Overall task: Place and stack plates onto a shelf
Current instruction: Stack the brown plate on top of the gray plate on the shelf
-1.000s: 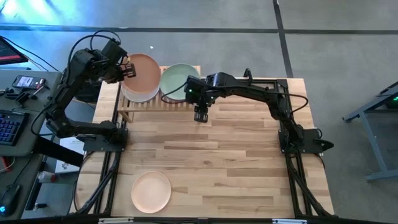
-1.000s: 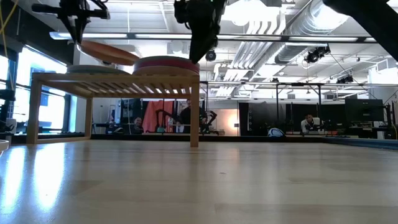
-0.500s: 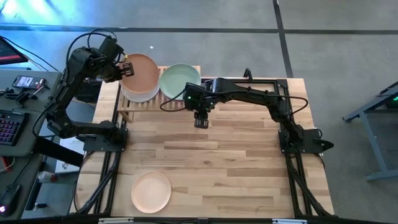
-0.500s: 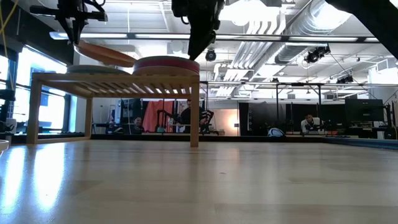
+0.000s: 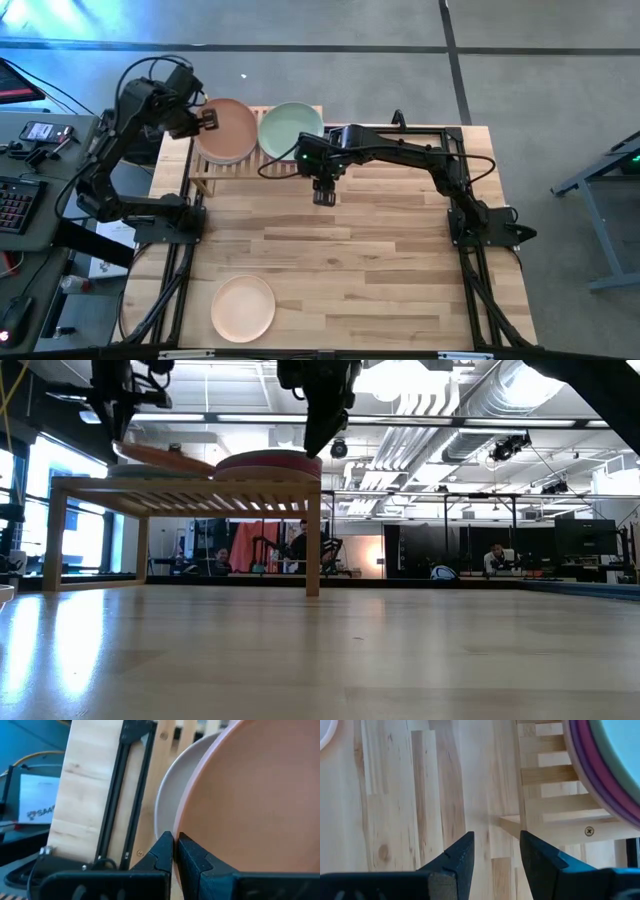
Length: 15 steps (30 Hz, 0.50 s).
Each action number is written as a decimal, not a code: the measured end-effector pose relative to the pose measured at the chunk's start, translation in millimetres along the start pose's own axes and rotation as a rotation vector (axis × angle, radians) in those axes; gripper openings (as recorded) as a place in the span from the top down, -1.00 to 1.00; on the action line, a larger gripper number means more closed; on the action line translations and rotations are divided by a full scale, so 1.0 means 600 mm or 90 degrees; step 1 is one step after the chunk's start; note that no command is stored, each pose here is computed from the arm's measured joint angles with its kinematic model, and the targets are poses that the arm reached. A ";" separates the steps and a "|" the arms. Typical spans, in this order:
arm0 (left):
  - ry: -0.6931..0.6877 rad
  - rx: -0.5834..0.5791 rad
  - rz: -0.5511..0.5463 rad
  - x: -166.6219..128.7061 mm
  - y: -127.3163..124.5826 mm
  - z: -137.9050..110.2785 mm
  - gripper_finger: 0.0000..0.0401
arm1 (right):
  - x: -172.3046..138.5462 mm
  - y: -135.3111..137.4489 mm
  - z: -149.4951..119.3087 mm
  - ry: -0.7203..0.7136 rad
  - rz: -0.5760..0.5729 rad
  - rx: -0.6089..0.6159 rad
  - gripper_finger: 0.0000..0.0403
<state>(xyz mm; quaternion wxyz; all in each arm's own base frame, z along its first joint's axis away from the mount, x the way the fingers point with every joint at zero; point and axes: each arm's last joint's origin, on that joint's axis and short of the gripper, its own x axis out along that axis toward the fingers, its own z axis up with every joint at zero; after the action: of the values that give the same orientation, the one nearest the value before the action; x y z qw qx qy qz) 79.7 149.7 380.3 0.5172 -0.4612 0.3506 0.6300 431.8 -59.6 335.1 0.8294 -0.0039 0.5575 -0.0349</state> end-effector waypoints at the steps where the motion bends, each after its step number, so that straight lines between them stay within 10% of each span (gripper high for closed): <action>1: 0.008 0.000 0.007 0.006 0.000 -0.002 0.99 | 0.000 0.000 -0.001 0.003 0.000 0.002 0.33; 15: 0.035 0.012 0.034 0.030 0.000 -0.009 0.96 | 0.000 0.000 -0.002 0.008 0.001 0.003 0.33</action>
<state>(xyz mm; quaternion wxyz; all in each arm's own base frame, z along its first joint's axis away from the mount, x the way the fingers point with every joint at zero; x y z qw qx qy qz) 80.4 150.9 361.5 0.4948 -0.4640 0.3824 0.6274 430.6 -59.4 334.7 0.8259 -0.0011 0.5626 -0.0359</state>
